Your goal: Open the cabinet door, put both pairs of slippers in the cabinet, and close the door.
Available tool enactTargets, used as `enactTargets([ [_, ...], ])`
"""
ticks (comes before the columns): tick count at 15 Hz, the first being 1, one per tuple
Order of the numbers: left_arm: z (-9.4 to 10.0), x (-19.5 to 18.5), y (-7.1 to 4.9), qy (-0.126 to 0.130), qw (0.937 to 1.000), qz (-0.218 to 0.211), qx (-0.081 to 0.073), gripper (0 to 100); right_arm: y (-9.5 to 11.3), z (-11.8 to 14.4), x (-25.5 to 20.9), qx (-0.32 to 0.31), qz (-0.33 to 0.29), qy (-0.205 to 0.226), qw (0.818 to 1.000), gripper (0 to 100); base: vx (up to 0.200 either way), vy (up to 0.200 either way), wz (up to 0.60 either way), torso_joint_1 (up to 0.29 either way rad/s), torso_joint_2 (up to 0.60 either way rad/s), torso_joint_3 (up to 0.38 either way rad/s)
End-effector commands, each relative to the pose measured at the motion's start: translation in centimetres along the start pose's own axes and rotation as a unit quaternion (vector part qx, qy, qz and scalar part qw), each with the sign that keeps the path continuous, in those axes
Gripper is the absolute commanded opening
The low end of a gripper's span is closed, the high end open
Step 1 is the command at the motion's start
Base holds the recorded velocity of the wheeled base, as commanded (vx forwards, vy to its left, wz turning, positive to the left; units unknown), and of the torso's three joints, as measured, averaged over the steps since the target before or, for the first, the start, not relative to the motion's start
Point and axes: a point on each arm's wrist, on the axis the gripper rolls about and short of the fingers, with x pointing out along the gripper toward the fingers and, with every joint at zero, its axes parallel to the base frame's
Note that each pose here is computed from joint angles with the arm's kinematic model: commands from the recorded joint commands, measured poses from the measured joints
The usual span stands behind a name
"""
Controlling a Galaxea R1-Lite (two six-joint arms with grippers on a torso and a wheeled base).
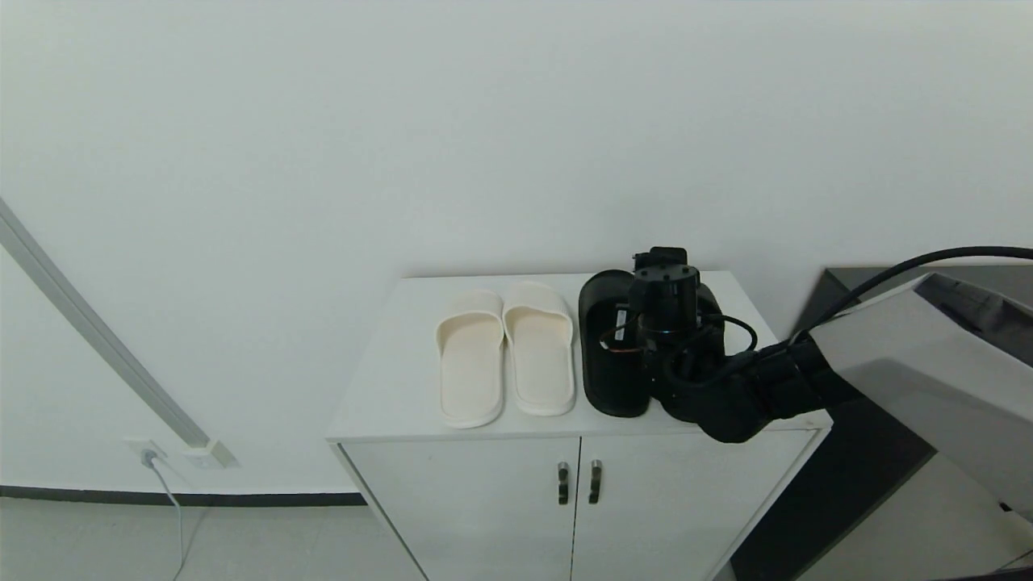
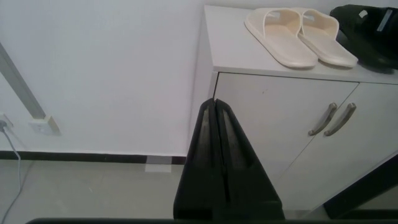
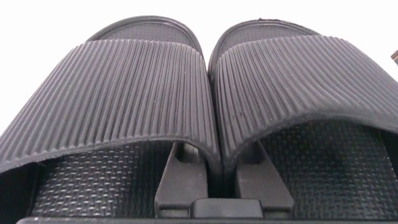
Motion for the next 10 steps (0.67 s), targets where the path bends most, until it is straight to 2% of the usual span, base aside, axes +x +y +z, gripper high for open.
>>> enactTargets([
  [1,0.0,0.0,0.0,0.0,1.0,0.001,0.0,0,-1.1,2.0,-1.7,0.007,0.004,-0.009,1.0,0,0.0,0.0,0.0,0.0,0.0,0.0],
  [3,0.0,0.0,0.0,0.0,1.0,0.001,0.0,0,-2.3,3.0,-3.8,0.004,0.027,-0.002,1.0,0,0.0,0.0,0.0,0.0,0.0,0.0],
  [7,0.0,0.0,0.0,0.0,1.0,0.001,0.0,0,-4.6,4.9,-8.9,-0.017,0.13,0.014,0.991,0,0.0,0.0,0.0,0.0,0.0,0.0],
  [10,0.0,0.0,0.0,0.0,1.0,0.001,0.001,0,-5.2,5.1,-12.3,-0.04,0.243,0.039,0.968,0,0.0,0.0,0.0,0.0,0.0,0.0],
])
